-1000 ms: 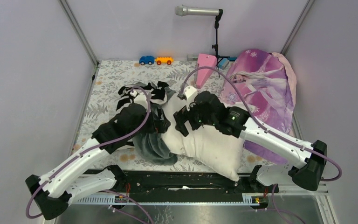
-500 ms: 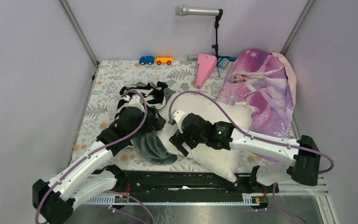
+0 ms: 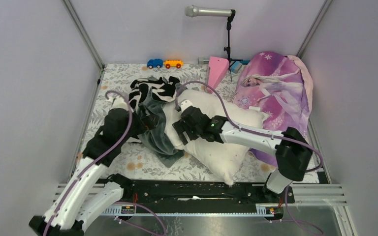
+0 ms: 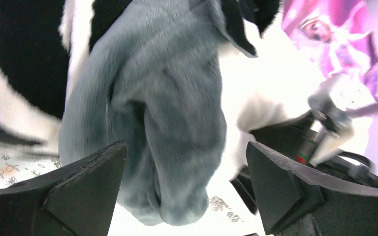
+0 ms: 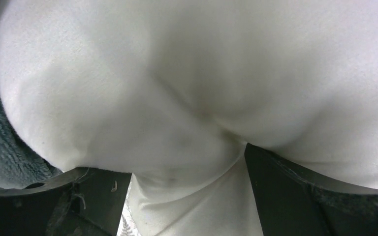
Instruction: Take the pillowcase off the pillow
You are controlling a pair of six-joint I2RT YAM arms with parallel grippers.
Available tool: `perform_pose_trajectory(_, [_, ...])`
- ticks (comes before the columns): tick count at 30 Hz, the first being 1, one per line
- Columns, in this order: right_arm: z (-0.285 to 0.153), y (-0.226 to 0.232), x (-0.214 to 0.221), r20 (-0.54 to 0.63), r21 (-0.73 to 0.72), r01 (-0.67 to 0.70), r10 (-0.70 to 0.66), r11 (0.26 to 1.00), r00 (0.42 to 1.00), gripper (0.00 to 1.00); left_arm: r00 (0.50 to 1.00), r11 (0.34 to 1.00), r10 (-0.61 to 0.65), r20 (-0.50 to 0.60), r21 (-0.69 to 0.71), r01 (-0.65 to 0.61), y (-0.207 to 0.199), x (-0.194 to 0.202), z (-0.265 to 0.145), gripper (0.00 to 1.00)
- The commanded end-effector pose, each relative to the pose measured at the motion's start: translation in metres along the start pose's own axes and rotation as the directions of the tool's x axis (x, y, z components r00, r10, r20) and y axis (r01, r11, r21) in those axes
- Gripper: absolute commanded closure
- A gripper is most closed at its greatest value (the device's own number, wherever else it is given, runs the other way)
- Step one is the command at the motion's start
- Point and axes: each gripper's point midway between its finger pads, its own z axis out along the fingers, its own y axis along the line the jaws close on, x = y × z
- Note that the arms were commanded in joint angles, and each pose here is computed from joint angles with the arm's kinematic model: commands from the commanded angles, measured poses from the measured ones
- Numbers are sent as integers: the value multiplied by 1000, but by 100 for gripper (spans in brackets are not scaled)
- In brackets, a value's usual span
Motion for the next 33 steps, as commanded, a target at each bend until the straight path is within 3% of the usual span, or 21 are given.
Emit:
perform_pose_trajectory(1, [26, -33, -19, 21, 171, -55, 52, 984, 998, 12, 993, 994, -106, 44, 3, 106, 4, -5, -38, 1])
perform_pose_trajectory(4, [34, -26, -26, 21, 149, -65, 63, 987, 998, 17, 977, 974, -212, -5, 80, 212, 0, 20, -41, 1])
perform_pose_trajectory(7, [38, -17, -31, 26, 107, -70, 68, 992, 997, 22, 957, 954, -289, -37, 73, 291, 9, 41, -30, 1])
perform_pose_trajectory(9, [37, -12, -32, 35, 77, -73, 70, 994, 997, 40, 950, 948, -309, -43, 66, 312, 15, 51, -21, 1])
perform_pose_trajectory(12, [32, -7, -34, 50, 38, -73, 71, 997, 996, 83, 947, 944, -318, -47, 81, 321, 17, 59, -7, 1])
perform_pose_trajectory(14, [28, -4, -34, 56, 14, -72, 72, 997, 996, 99, 945, 940, -320, -64, 101, 325, 14, 62, 2, 1])
perform_pose_trajectory(20, [17, 6, -31, 66, -63, -64, 68, 996, 995, 100, 945, 933, -300, -131, 165, 320, -2, 73, 26, 1])
perform_pose_trajectory(26, [11, 6, -33, 77, -70, -67, 73, 995, 994, 100, 949, 953, -295, -109, 36, 300, 25, 88, 44, 5])
perform_pose_trajectory(28, [5, 0, -35, 87, -47, -79, 83, 996, 993, 100, 954, 955, -297, -45, -34, 295, 44, 85, 49, 18])
perform_pose_trajectory(31, [-15, -9, -43, 120, -24, -89, 91, 996, 989, 100, 957, 947, -286, 58, -138, 291, 68, 74, 47, 52])
perform_pose_trajectory(33, [-35, -18, -50, 155, -17, -102, 104, 995, 982, 100, 956, 939, -264, 129, -191, 286, 80, 62, 43, 68])
